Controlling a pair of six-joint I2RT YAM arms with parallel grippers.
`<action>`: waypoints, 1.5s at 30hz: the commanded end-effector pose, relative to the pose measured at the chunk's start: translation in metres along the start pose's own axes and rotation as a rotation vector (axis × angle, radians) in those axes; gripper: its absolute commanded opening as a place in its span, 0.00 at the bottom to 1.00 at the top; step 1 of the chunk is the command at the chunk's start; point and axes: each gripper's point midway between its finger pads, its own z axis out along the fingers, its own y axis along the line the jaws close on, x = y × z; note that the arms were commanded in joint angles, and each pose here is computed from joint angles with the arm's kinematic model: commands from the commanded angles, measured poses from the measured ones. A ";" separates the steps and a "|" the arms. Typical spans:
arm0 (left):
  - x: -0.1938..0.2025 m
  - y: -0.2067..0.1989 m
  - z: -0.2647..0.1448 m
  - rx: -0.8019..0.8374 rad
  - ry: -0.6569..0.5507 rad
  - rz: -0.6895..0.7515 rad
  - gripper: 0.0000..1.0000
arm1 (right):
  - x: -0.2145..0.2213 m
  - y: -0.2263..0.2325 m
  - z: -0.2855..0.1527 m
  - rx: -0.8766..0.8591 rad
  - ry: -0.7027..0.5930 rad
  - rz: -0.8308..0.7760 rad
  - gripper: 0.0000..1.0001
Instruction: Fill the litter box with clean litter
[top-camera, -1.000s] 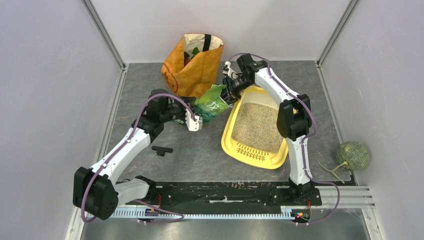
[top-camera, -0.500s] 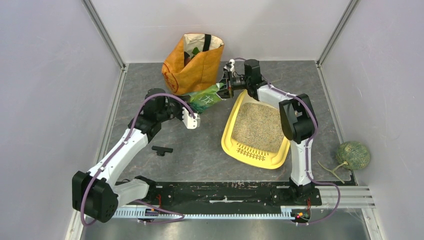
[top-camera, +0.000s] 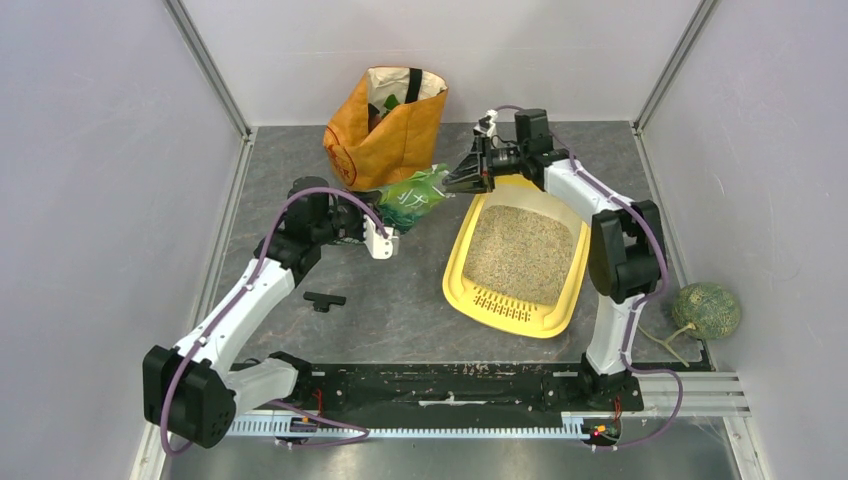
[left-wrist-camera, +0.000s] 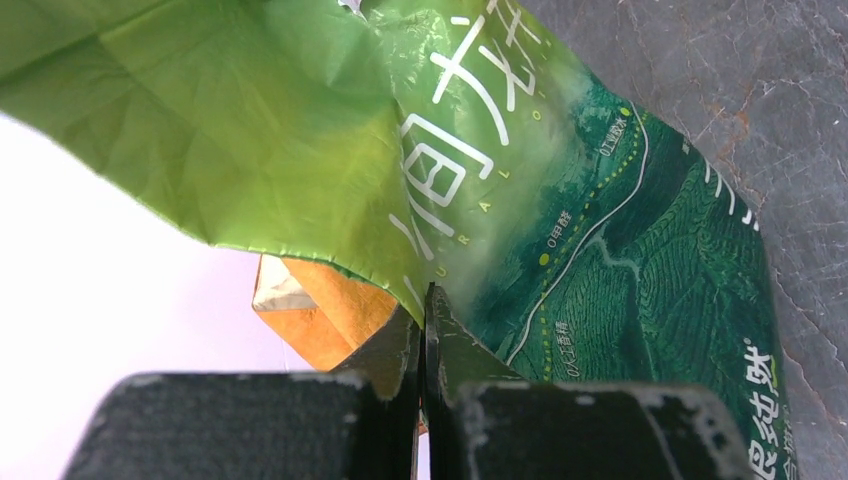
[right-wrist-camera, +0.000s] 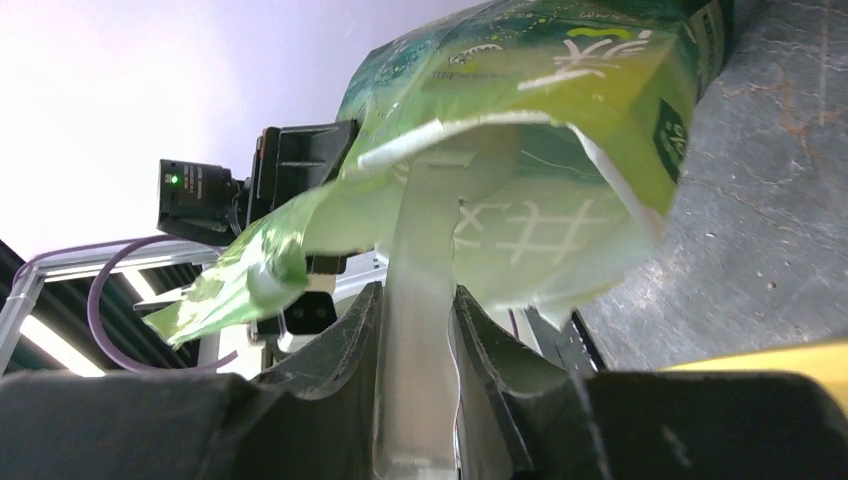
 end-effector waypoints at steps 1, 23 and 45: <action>-0.019 0.064 -0.007 -0.180 -0.077 0.099 0.02 | 0.020 0.032 -0.029 -0.057 0.028 -0.115 0.00; -0.028 0.077 0.022 -0.210 -0.228 0.120 0.02 | 0.050 0.028 -0.101 -0.015 -0.087 -0.070 0.00; -0.022 0.068 0.038 -0.171 -0.247 0.126 0.02 | 0.071 0.022 -0.155 0.013 -0.164 -0.070 0.00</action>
